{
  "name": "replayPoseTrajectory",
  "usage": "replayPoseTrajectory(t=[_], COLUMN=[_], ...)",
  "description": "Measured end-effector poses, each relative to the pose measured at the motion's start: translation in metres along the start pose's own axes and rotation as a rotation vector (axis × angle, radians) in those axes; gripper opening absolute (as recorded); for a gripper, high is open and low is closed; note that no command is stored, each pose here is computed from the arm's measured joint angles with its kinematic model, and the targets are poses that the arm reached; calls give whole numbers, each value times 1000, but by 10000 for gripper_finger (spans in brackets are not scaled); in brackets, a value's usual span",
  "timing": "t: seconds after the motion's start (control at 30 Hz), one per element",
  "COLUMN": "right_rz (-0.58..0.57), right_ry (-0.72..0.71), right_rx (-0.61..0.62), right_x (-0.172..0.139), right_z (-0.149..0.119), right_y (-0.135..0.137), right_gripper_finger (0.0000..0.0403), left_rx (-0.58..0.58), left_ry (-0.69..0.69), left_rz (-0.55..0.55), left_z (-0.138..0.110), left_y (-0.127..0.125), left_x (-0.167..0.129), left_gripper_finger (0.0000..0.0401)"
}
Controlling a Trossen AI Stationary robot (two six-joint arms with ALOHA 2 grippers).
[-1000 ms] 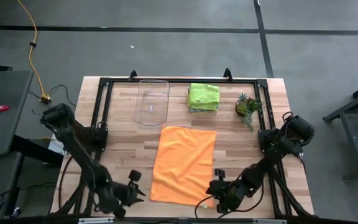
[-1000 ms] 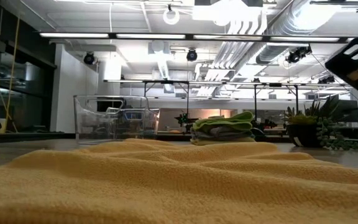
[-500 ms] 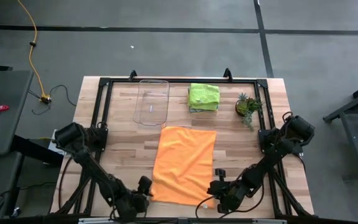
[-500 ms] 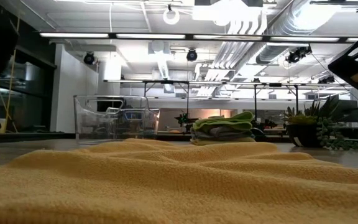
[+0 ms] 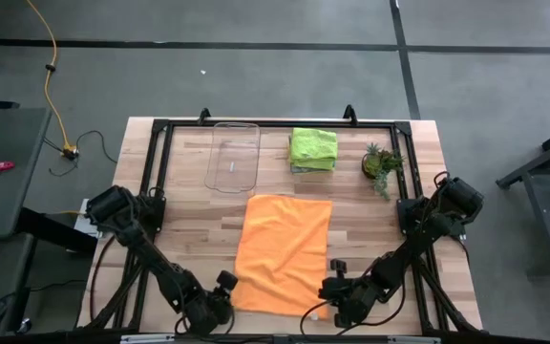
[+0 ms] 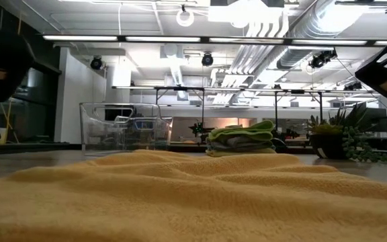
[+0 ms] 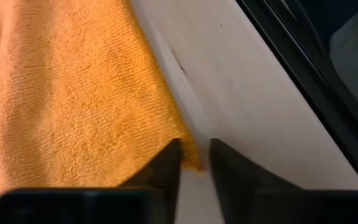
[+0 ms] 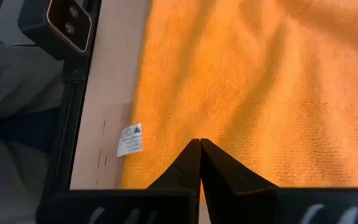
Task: Fold microfiber towels
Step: Fold the orange microfiber cloth
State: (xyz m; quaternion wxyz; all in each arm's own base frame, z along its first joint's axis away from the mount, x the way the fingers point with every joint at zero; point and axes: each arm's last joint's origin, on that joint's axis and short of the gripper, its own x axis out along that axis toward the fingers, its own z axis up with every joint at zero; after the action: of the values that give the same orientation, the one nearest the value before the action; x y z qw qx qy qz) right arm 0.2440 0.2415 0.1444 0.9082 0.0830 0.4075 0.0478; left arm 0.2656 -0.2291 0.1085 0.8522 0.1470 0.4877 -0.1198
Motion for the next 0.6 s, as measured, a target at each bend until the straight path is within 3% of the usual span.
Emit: replayPoseTrajectory(t=[0.13,0.37,0.6], right_rz=[14,32,44], right_ry=[12,6,-42], right_rx=[0,-24,-36], right_x=[0,-7,-21], right_z=[0,4,14], right_y=[0,1,1], right_gripper_finger=[0,0,0], left_rx=[-7,-18,1], left_ry=[16,13,-1], left_rz=[-26,-8,20], left_z=[2,3,5], left_y=[8,14,21], left_x=[2,2,-18], left_gripper_finger=[10,3,1])
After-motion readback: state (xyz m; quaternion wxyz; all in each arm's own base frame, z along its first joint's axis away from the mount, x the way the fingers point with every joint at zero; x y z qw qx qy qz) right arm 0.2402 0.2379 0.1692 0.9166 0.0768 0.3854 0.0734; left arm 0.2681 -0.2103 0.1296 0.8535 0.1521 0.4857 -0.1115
